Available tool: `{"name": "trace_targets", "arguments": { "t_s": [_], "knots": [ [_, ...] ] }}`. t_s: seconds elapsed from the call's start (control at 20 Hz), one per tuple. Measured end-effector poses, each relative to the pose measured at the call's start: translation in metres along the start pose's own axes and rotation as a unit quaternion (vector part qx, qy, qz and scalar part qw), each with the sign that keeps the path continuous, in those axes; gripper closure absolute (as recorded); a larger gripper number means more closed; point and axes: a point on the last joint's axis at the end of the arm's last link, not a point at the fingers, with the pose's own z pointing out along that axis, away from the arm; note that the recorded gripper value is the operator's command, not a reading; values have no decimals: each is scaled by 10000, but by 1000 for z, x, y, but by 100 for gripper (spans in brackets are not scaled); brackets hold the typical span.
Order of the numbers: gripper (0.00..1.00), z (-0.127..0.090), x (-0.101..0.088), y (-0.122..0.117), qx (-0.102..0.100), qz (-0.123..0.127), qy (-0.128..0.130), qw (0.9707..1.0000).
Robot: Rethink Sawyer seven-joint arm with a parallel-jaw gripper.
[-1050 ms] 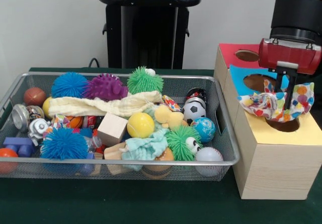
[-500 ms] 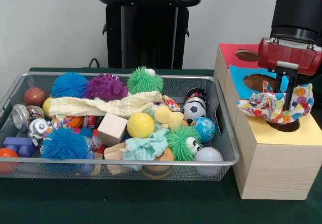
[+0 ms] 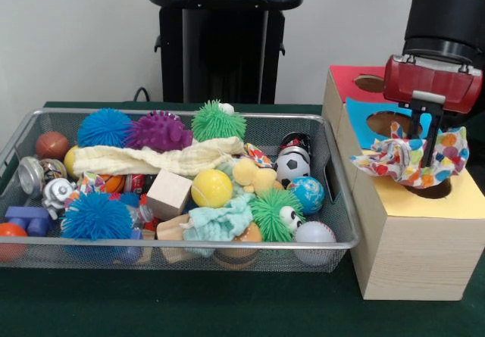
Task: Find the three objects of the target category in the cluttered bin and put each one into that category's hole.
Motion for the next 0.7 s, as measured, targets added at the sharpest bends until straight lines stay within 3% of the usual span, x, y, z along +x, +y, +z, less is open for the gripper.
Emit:
{"name": "trace_targets", "arguments": {
  "t_s": [0.7],
  "knots": [
    [100,15,6,-1,70,-70,42,9999]
  ]
}}
